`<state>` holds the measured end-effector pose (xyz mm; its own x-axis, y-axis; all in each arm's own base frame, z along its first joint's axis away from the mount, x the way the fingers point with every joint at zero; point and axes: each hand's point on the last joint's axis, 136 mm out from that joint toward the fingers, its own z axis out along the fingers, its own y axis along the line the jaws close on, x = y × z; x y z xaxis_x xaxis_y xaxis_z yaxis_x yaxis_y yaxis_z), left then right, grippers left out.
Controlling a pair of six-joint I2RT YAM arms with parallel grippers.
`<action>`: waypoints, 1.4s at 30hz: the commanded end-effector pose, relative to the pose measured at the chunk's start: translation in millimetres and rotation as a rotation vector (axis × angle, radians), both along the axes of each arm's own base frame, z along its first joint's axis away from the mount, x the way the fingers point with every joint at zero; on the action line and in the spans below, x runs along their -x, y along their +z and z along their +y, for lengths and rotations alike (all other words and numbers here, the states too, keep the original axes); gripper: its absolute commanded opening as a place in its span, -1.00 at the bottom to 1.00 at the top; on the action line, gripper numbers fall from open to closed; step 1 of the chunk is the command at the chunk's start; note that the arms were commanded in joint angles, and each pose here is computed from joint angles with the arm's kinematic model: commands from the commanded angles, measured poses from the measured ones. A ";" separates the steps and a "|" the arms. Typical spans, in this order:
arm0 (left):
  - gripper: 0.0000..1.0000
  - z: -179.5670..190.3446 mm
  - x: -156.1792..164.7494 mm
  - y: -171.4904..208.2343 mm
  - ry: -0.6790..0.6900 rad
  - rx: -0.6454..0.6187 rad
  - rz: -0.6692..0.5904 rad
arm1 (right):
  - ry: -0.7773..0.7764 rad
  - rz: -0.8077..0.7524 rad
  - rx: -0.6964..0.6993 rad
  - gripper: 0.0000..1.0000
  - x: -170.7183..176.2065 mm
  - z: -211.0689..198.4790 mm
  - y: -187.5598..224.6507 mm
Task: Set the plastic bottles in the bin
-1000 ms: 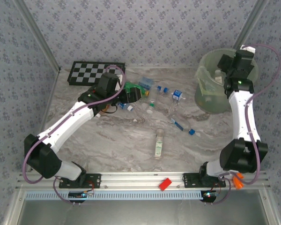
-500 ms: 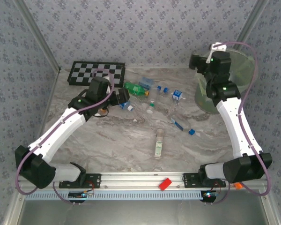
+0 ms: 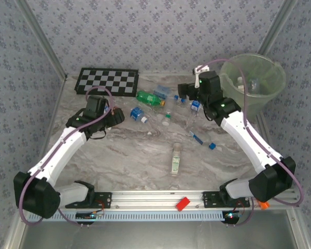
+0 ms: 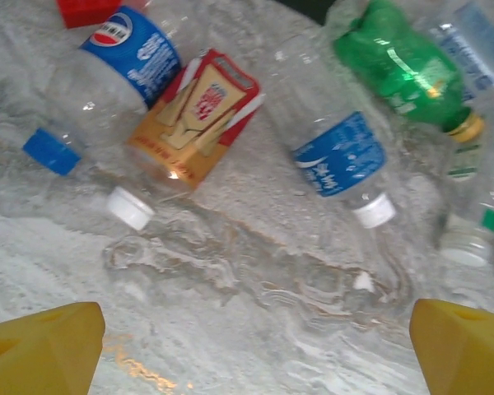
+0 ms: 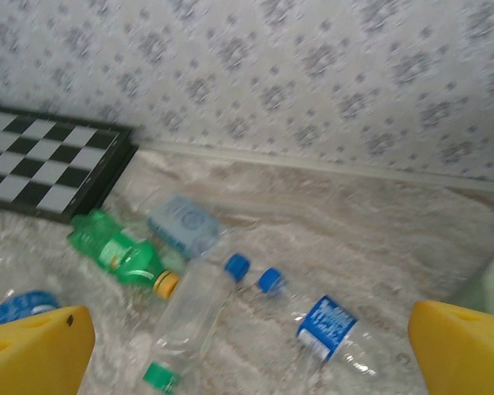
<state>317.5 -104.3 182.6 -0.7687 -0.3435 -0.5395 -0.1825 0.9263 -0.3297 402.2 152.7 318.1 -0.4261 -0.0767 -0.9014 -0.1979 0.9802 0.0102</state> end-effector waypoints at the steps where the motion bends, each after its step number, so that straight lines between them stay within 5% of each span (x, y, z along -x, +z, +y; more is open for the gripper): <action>1: 0.82 11.4 -0.9 -19.4 -0.022 -0.071 0.070 | 0.040 0.061 0.006 0.99 7.2 10.2 -15.9; 9: 0.55 18.9 -27.7 -65.7 -0.033 -0.103 0.180 | 0.046 0.109 0.040 0.99 18.8 3.6 -24.4; 21: 0.54 19.2 -62.2 -112.4 -0.086 -0.161 0.263 | 0.022 0.126 0.036 0.99 32.6 -19.1 -28.8; 42: 0.40 -9.1 -57.0 -134.1 -0.246 -0.104 0.299 | 0.024 0.138 -0.009 0.99 8.4 -13.6 -30.6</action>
